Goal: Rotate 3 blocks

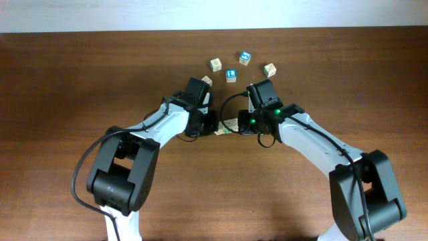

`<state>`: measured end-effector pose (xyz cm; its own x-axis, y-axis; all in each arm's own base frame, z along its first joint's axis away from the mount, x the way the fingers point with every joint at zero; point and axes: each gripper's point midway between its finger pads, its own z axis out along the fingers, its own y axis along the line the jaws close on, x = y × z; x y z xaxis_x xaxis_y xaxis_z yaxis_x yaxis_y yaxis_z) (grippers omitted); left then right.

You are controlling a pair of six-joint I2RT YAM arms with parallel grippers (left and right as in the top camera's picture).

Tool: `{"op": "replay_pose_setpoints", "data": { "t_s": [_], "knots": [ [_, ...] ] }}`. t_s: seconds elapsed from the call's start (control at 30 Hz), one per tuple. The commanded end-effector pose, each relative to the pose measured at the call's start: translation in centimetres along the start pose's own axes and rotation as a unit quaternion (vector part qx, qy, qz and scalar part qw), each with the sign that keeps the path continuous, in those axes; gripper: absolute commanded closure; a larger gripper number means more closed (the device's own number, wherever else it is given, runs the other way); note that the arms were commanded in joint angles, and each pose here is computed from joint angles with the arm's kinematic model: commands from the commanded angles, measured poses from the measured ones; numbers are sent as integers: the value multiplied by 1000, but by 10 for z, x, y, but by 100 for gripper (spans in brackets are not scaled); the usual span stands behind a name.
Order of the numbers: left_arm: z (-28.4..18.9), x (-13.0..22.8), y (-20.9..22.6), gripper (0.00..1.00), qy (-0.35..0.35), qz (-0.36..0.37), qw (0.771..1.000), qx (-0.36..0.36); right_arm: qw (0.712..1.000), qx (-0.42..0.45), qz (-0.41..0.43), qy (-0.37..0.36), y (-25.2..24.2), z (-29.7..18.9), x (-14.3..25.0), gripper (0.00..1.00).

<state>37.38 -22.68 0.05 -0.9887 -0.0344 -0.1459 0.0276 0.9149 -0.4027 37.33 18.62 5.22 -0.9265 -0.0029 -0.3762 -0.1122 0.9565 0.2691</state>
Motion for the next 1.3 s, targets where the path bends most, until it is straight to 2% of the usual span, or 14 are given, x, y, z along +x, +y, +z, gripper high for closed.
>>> {"op": "replay_pose_setpoints", "data": {
  "t_s": [0.0, 0.27, 0.47, 1.27],
  "knots": [
    [5, 19, -18, 100, 37, 20, 999, 34, 997, -71, -37, 5, 48, -9, 4, 96],
    [2, 23, -18, 100, 50, 38, 998, 31, 997, -73, -39, 5, 50, -9, 5, 96],
    [-5, 18, -4, 100, 46, 39, 998, -20, 997, -73, -39, 5, 51, -9, 5, 96],
    [-5, 18, -2, 100, 46, 41, 998, -28, 992, -104, -67, -1, 81, -13, 7, 96]
  ]
}}
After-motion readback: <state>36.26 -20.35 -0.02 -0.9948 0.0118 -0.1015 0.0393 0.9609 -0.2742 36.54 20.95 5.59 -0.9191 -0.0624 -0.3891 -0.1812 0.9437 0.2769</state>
